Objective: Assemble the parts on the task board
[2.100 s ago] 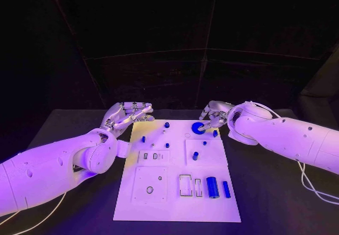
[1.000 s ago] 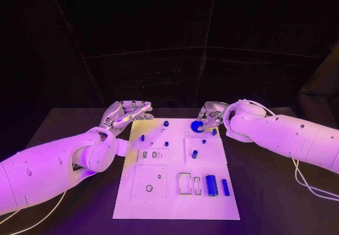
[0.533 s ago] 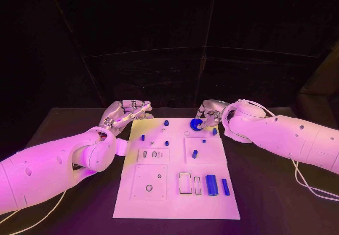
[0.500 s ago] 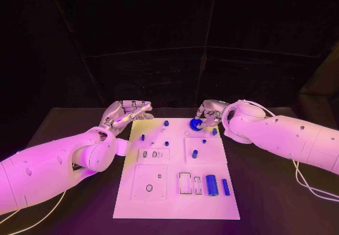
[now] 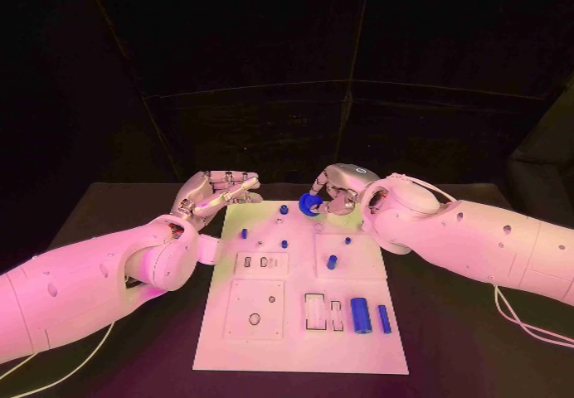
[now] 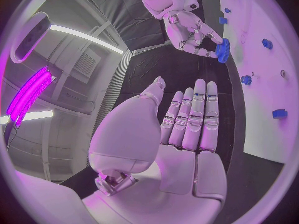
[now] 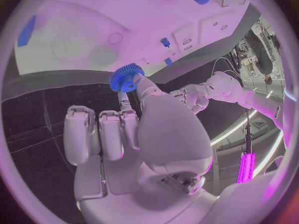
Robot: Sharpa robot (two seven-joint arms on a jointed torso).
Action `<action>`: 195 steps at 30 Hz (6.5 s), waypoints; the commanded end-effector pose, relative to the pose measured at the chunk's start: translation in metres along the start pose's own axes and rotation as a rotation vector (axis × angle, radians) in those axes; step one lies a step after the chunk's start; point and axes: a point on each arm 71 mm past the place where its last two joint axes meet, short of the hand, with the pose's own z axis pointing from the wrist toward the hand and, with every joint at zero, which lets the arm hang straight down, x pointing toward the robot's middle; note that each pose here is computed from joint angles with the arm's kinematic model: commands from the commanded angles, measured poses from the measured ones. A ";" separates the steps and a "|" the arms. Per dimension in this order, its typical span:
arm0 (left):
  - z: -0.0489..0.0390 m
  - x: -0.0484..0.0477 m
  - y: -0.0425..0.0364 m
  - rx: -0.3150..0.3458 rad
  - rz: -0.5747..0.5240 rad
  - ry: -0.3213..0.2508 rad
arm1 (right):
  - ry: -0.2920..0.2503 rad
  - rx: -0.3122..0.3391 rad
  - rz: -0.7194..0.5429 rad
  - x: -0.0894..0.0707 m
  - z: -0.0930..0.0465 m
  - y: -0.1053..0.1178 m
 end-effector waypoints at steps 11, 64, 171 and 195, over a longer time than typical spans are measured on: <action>0.0007 0.0006 -0.0013 0.006 -0.005 0.010 | 0.011 -0.080 -0.062 0.025 0.020 0.042; 0.0006 0.0001 -0.0013 0.001 -0.004 0.008 | 0.161 -0.024 -0.108 0.059 0.038 0.051; 0.0052 -0.0056 0.0044 -0.009 -0.002 0.005 | 0.099 0.074 0.250 0.038 -0.054 -0.130; 0.0045 -0.0073 0.0044 -0.011 0.000 0.002 | 0.055 0.101 0.236 0.043 -0.051 -0.128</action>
